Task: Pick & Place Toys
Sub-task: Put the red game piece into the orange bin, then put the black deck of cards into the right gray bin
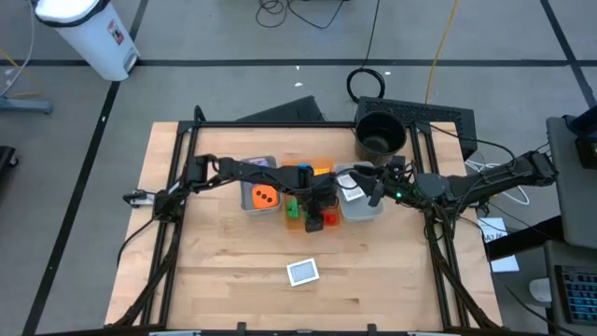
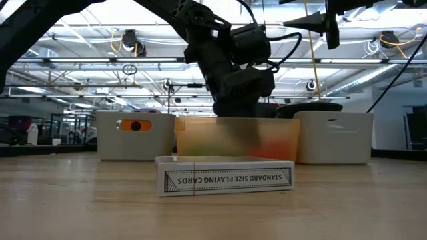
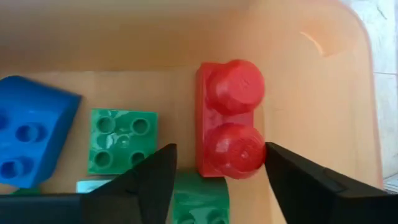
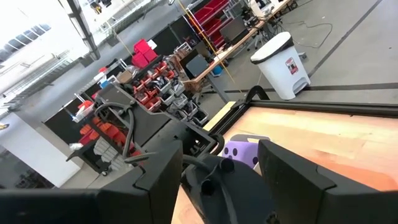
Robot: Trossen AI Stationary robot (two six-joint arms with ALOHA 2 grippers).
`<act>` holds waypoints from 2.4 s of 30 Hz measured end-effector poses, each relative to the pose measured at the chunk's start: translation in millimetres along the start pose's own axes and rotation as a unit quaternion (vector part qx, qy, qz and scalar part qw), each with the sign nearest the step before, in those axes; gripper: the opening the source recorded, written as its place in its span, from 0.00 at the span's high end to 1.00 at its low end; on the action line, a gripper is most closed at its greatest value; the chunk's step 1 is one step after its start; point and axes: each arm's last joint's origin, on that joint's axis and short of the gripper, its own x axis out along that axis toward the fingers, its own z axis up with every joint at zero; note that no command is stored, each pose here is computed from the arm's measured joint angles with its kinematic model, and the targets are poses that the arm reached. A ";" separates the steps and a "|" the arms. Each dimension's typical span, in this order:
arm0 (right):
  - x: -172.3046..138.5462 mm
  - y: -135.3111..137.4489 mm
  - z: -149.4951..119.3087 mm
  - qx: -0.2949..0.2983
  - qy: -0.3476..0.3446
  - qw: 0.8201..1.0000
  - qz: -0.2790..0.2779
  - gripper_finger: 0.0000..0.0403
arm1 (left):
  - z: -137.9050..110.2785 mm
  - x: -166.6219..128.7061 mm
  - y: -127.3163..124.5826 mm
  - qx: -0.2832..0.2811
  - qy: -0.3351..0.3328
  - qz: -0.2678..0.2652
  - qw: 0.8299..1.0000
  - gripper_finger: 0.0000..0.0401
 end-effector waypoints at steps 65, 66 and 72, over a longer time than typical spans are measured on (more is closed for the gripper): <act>101.4 100.6 -180.9 -0.341 0.457 0.777 0.269 0.48 | -62.3 -269.1 -217.1 -0.076 -0.254 -0.040 0.963 0.40; 103.6 98.2 -183.0 -0.335 0.460 0.779 0.261 0.46 | -62.3 -269.1 -217.1 -0.076 -0.254 -0.040 0.963 0.40; 116.2 81.7 -195.6 -0.328 0.481 0.781 0.227 0.32 | -63.1 -269.1 -218.7 -0.076 -0.253 -0.043 0.964 0.40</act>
